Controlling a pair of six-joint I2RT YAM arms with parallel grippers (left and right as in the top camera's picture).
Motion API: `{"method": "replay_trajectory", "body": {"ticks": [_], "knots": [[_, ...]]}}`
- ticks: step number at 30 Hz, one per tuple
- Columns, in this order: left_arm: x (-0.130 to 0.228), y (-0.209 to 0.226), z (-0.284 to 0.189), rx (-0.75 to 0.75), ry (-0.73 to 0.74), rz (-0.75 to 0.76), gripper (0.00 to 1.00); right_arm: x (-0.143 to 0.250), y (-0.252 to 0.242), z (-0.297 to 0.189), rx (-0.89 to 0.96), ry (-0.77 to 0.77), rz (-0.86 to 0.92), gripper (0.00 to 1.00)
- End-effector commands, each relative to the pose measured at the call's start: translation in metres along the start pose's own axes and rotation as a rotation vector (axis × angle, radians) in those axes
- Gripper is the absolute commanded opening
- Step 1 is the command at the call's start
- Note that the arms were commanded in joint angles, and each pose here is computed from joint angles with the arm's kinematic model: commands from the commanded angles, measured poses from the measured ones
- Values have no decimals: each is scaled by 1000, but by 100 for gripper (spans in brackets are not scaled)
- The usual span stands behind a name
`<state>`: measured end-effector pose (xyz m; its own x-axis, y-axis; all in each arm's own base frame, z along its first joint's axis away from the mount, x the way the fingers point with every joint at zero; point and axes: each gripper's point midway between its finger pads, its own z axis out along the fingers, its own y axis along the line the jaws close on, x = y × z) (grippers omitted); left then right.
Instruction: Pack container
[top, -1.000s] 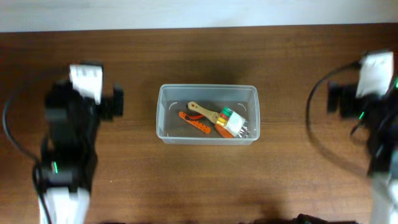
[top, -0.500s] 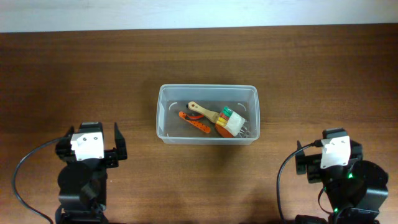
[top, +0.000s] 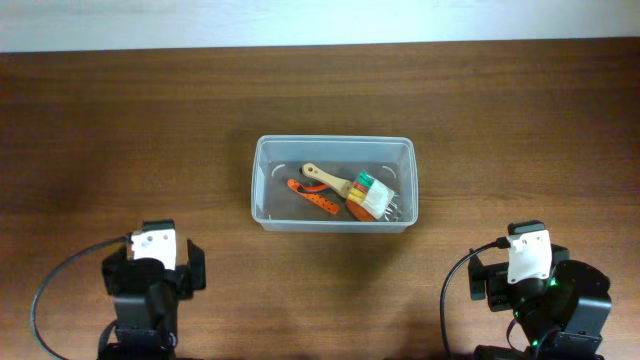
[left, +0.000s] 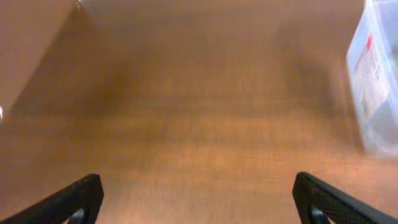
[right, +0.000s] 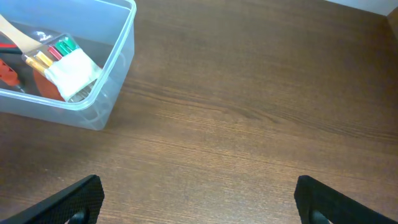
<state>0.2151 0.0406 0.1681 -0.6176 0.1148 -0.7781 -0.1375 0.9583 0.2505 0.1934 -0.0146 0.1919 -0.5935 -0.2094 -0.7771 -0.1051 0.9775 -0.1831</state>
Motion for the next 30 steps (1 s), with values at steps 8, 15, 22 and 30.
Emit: {"method": "replay_trajectory", "body": {"ticks": [8, 15, 22, 30], "knots": [[38, 0, -3, 0, 146, 46, 99, 1, -1, -1, 9, -1, 4, 99], [39, 0, -4, 1, 150, 48, 99, -13, 24, -25, -77, -157, -41, 99], [39, 0, -4, 1, 150, 48, 99, -22, 50, -36, -173, -377, -83, 99], [39, 0, -4, 1, 150, 48, 99, -41, 43, 23, -56, -637, -81, 98]]}}
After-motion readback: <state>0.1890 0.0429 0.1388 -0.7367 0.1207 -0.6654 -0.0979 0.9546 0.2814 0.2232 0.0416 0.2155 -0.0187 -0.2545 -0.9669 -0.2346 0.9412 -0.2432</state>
